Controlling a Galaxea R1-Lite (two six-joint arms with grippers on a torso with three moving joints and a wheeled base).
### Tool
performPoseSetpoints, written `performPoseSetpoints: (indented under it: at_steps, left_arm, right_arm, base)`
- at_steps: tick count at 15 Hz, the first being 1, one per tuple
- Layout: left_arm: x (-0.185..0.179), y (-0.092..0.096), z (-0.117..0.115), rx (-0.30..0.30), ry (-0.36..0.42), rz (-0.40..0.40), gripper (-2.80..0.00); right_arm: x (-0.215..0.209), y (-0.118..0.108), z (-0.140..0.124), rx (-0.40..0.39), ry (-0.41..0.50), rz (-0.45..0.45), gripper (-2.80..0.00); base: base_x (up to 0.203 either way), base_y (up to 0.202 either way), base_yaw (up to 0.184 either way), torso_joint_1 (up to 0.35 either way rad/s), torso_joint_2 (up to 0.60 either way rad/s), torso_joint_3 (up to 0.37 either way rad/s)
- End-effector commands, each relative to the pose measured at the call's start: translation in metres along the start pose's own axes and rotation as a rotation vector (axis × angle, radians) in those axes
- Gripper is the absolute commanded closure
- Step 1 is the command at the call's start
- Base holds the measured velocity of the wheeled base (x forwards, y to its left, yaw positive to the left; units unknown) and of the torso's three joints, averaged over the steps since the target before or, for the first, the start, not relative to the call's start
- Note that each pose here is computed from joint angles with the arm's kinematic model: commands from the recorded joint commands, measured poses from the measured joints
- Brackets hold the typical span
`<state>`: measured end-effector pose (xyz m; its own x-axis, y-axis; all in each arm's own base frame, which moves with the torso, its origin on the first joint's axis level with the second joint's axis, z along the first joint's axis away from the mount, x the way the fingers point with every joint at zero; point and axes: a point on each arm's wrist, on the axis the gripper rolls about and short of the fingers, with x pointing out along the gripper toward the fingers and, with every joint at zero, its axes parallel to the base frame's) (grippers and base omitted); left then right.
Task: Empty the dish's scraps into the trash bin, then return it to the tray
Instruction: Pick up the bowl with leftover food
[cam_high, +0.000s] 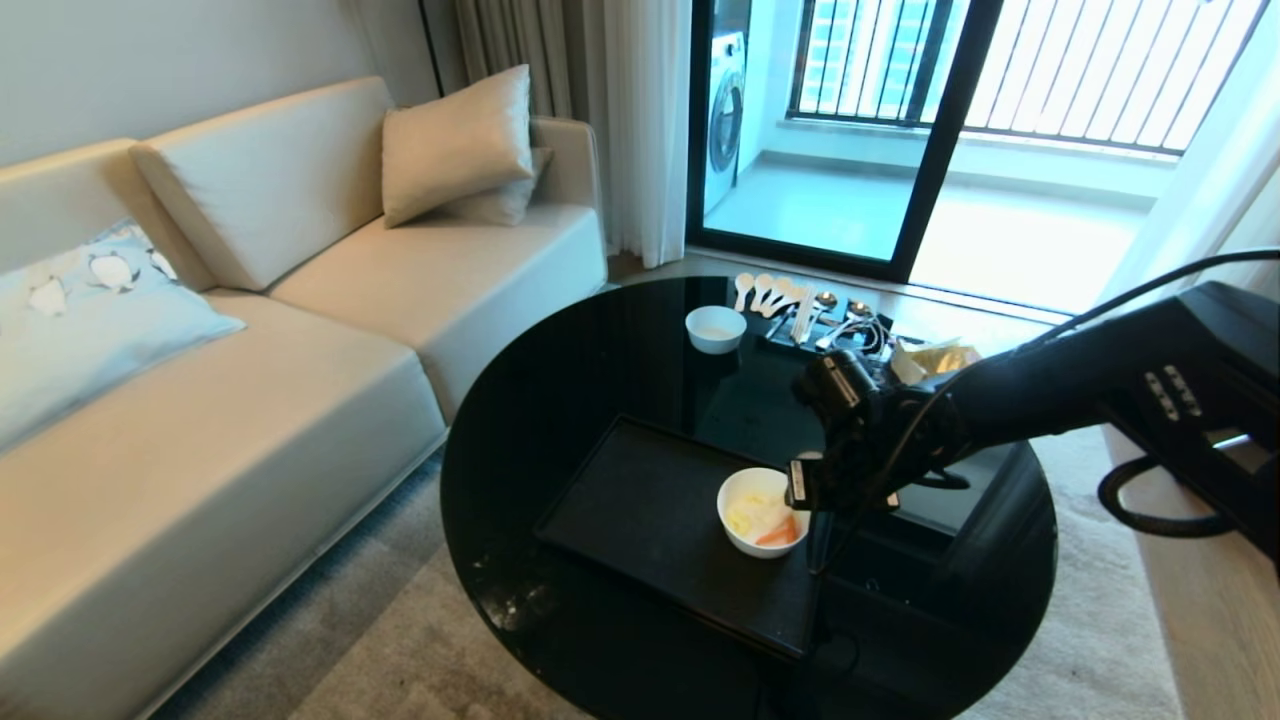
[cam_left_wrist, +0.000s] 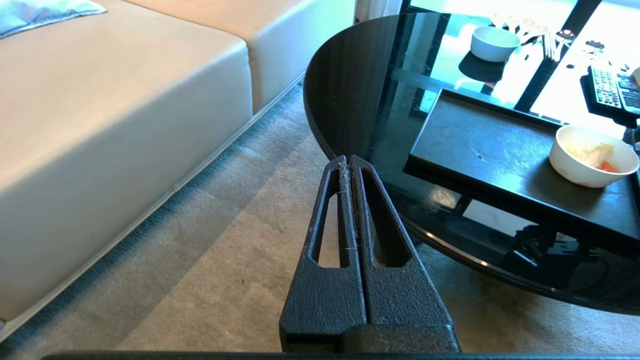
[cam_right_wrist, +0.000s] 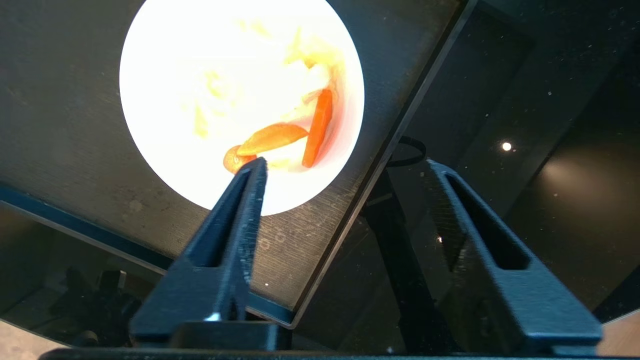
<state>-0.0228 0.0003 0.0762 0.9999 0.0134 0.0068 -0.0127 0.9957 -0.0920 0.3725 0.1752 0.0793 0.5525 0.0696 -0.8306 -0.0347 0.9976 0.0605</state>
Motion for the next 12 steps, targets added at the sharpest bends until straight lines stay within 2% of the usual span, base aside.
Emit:
performPoseSetpoints:
  at_steps: [1, 12]
  left_arm:
    - [0.0, 0.0, 0.0, -0.002, -0.001, 0.0, 0.0]
    - [0.0, 0.0, 0.0, -0.002, 0.001, 0.0, 0.0]
  right_arm:
    - [0.008, -0.003, -0.002, 0.004, 0.017, -0.014, -2.8]
    - [0.033, -0.006, -0.011, -0.005, 0.059, -0.04, -2.8]
  base:
    - [0.0, 0.0, 0.0, 0.0, 0.0, 0.0]
    - [0.0, 0.0, 0.0, 0.0, 0.0, 0.0]
